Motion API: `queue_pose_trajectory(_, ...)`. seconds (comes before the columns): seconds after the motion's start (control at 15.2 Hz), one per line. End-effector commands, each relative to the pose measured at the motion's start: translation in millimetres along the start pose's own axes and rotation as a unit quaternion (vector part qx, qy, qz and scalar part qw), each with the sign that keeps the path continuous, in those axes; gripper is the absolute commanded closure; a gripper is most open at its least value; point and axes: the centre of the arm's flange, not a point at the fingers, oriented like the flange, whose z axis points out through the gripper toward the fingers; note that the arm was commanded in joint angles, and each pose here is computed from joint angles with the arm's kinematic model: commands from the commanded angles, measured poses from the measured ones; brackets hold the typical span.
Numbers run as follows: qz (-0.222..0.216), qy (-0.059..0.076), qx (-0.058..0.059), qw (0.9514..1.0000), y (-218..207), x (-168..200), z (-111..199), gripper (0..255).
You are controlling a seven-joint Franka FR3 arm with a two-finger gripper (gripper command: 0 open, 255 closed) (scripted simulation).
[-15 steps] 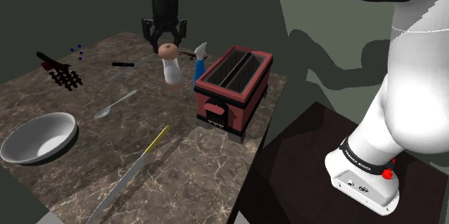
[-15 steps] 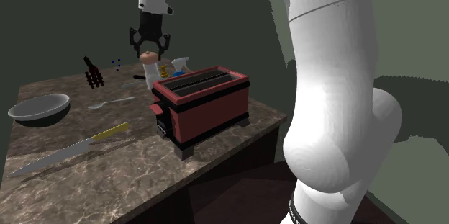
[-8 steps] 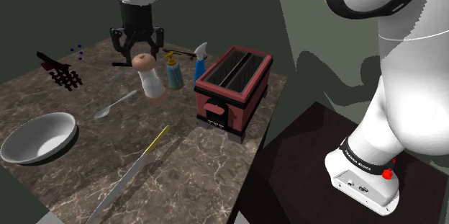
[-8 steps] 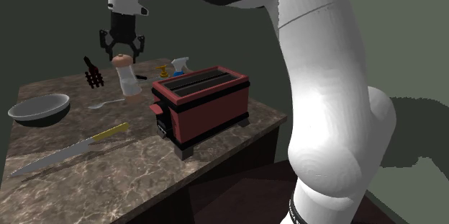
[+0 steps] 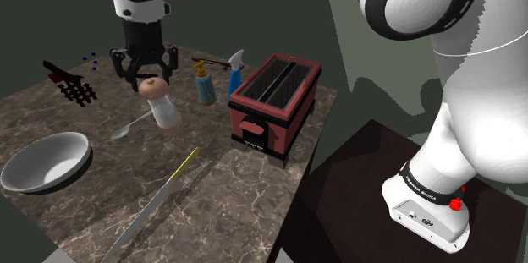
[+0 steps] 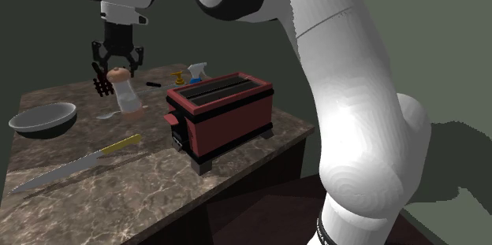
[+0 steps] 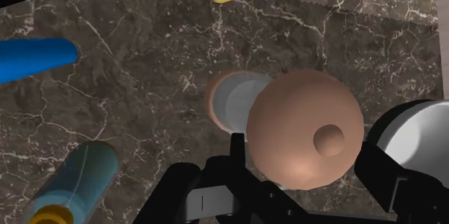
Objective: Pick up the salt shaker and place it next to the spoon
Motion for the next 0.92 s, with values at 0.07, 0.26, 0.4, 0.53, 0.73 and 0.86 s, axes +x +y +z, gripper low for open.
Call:
queue_pose_trajectory(0.07,0.000,0.000,0.000,1.0000,3,0,15,255)
queue_pose_trajectory(0.26,0.000,0.000,0.000,1.0000,6,0,31,255)
queue_pose_trajectory(0.4,0.000,0.000,0.000,1.0000,8,1,41,255)
queue_pose_trajectory(0.53,0.000,0.000,0.000,1.0000,11,1,52,255)
queue_pose_trajectory(0.73,0.000,0.000,0.000,1.0000,11,1,52,255)
queue_pose_trajectory(0.86,0.000,0.000,0.000,1.0000,11,1,52,255)
